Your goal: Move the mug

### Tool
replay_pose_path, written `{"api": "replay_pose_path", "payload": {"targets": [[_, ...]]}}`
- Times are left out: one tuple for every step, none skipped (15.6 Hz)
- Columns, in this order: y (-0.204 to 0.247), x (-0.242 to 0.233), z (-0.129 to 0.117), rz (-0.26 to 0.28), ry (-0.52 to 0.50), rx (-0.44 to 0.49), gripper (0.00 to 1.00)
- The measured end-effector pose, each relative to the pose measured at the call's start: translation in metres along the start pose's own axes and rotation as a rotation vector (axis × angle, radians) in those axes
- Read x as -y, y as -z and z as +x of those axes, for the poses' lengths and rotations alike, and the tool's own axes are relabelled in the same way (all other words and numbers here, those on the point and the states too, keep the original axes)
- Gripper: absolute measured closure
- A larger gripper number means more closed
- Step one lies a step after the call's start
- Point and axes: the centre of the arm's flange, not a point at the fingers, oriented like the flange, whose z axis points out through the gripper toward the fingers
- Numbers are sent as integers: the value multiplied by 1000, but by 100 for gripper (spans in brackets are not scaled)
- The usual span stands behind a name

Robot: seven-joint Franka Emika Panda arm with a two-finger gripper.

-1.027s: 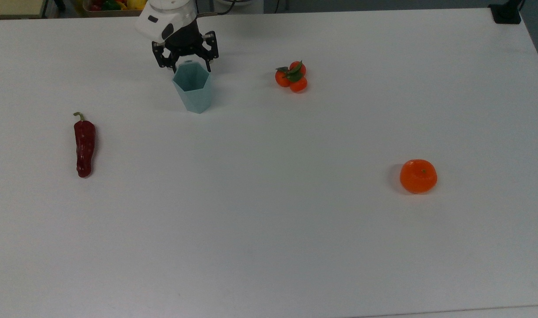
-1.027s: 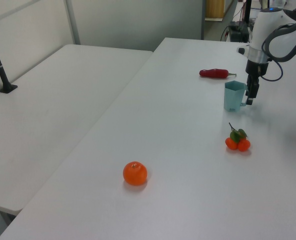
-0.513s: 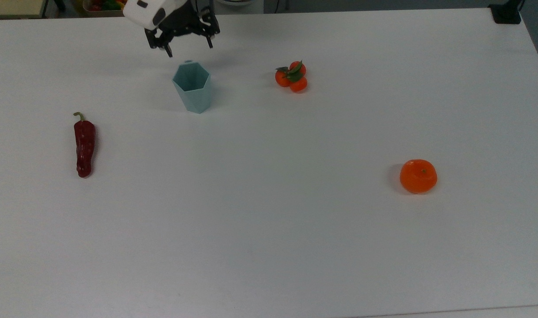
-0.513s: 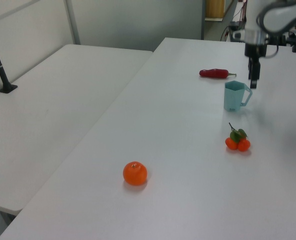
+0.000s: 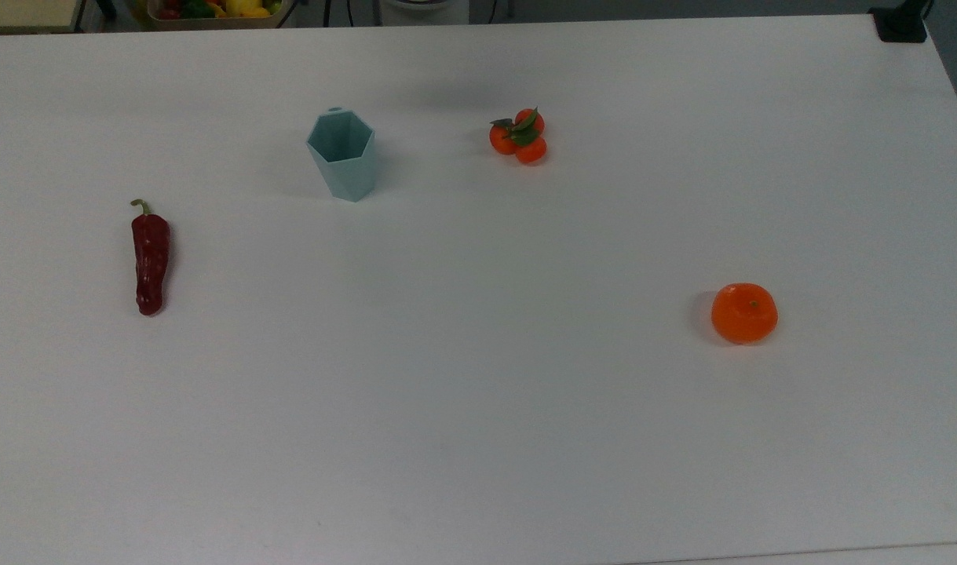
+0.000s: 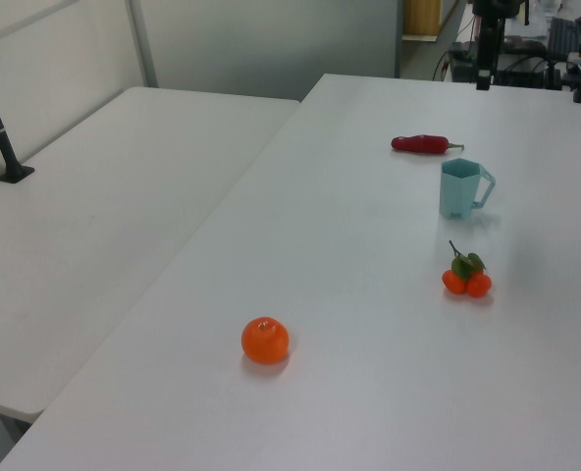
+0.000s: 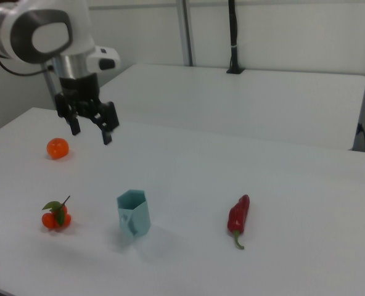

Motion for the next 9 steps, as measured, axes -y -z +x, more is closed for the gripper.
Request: {"api": "replay_pose_path", "payload": {"targets": [[6, 12, 1, -3, -57, -11, 0], [8, 23, 2, -5, -104, -17, 0], [9, 29, 3, -6, -130, -20, 0], [9, 33, 3, -6, -149, -20, 0], [9, 33, 4, -7, -150, -22, 0], [10, 32, 7, -6, -136, -37, 0], [11, 30, 11, -5, -106, -64, 0], [13, 27, 15, -6, -76, -89, 0], [12, 22, 18, -7, -45, -107, 0]]}}
